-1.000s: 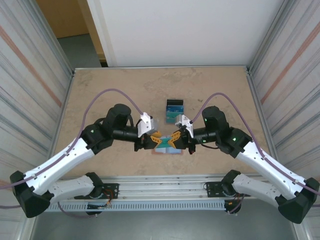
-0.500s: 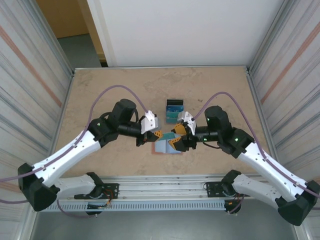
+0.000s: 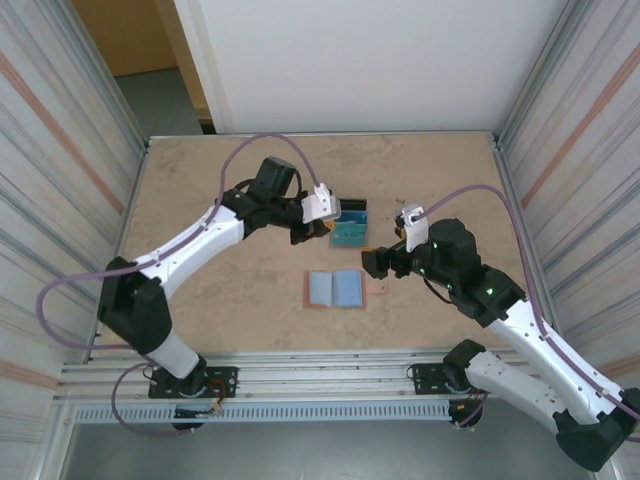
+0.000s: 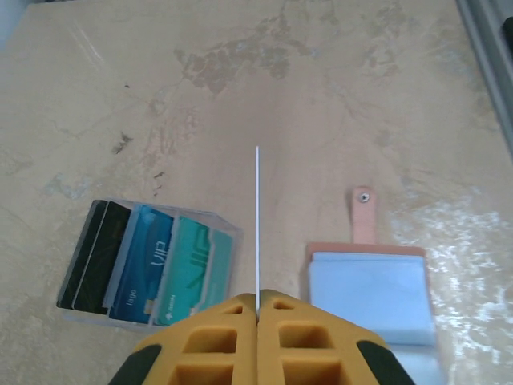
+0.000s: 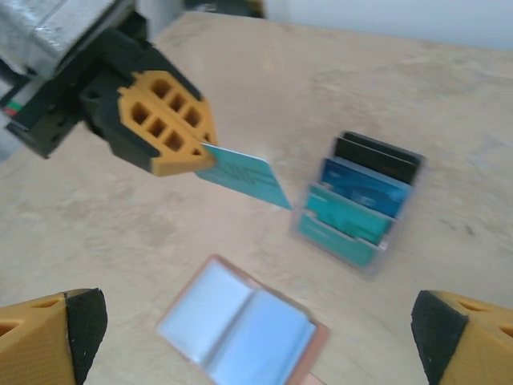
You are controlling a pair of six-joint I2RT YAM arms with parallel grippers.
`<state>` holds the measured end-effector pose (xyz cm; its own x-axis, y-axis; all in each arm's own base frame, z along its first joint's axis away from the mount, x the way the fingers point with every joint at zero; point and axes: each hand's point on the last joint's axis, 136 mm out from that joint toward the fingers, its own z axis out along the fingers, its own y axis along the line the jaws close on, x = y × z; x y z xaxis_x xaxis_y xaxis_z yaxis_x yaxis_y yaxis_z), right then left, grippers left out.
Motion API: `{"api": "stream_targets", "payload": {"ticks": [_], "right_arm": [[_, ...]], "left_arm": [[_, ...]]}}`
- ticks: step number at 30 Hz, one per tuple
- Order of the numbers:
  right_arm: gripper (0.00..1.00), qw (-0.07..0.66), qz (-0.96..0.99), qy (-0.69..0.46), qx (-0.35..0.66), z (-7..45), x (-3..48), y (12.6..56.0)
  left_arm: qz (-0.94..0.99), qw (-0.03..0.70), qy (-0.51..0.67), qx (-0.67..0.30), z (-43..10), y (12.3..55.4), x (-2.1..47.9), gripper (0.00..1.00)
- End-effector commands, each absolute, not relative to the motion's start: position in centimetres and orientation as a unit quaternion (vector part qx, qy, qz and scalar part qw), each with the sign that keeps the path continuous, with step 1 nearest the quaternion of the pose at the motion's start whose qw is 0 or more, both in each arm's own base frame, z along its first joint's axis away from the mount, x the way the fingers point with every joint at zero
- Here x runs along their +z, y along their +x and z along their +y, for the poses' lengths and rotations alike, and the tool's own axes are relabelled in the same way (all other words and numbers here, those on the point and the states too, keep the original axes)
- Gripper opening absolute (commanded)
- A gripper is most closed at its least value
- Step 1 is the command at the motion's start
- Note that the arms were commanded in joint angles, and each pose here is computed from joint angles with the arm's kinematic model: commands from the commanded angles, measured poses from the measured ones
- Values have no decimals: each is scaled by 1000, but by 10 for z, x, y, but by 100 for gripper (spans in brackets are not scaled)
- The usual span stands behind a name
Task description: Take the credit cards out of the card holder
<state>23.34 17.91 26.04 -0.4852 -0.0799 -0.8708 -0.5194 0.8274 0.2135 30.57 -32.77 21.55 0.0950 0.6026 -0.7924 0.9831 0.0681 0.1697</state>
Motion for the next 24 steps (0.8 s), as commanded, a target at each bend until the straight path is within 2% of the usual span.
{"api": "stream_targets", "payload": {"ticks": [1,13,24], "right_arm": [[99,486,849,-98,184,150,264,246],[99,507,850,-8,144,117,266,253],[99,502,855,12,133,108,257,251]], "left_arm": [[589,408,654,-242,-339,324,226,0],[593,381,661,-258,-356,349,190,0],[605,350,661,-272,-356,369,158,0]]}}
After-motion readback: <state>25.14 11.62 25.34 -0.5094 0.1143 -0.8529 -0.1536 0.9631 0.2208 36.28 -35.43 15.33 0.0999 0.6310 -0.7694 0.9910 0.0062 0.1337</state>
